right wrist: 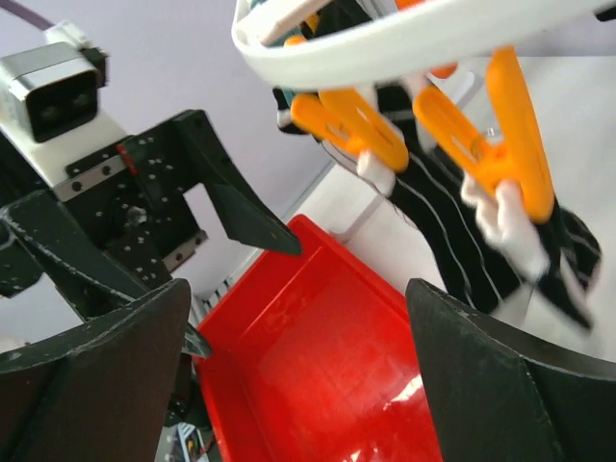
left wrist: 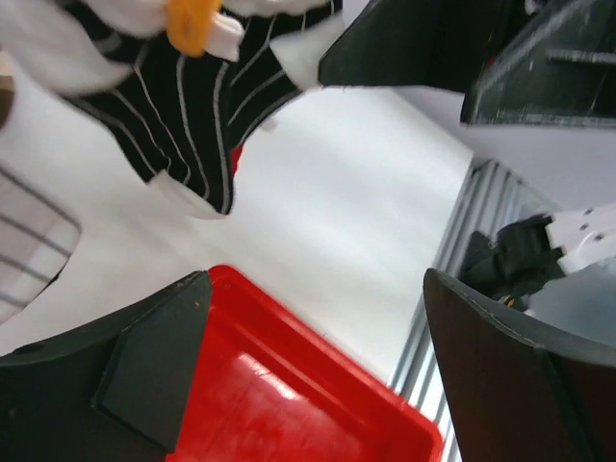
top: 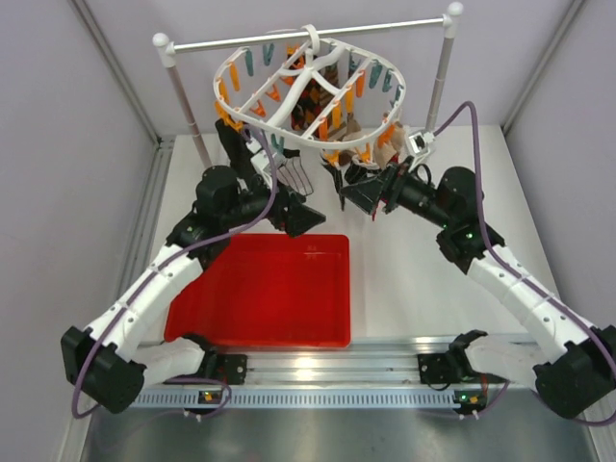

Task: Clip the socks to the hanger
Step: Clamp the sock onto the hanger, then reset both arms

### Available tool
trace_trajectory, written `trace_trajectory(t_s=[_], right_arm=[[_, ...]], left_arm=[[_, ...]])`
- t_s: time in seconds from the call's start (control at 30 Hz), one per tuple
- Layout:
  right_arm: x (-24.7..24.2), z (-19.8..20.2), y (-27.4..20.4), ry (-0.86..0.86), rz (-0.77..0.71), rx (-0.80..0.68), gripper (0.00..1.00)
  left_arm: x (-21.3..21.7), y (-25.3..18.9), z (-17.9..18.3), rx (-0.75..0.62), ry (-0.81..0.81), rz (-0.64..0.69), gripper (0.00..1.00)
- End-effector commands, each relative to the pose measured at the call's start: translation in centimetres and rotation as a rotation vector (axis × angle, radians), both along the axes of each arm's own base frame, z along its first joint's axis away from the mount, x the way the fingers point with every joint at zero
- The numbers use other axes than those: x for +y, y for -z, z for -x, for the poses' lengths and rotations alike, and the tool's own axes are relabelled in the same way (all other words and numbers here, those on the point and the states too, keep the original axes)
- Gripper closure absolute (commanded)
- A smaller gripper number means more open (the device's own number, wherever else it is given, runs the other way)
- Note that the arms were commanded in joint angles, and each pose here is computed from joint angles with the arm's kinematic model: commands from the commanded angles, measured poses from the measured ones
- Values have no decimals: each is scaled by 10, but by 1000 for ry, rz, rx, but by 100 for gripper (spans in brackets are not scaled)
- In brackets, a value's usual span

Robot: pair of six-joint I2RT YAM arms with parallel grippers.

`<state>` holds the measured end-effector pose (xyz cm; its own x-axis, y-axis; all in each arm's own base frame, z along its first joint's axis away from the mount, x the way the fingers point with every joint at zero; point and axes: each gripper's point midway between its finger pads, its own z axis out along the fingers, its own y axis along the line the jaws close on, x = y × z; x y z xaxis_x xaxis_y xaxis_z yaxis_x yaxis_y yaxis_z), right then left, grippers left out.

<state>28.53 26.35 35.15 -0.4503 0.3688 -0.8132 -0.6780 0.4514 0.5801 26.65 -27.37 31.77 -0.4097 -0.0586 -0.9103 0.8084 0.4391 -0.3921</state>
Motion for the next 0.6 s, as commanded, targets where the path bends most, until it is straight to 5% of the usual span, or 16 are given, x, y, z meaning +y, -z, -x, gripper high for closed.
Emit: trace_trajectory(t_s=[0.0,0.17,0.57], right_arm=[[-19,14,0,46,48,-46,7],[-35,40,4,61,82,-82,4],[-112,78,77,218,432,-220,0]], left_arm=[[26,22,11,-72,-39,-143,3],[55,47,30,-28,-92,-262,2],[148,91,37,40,-369,-531,2]])
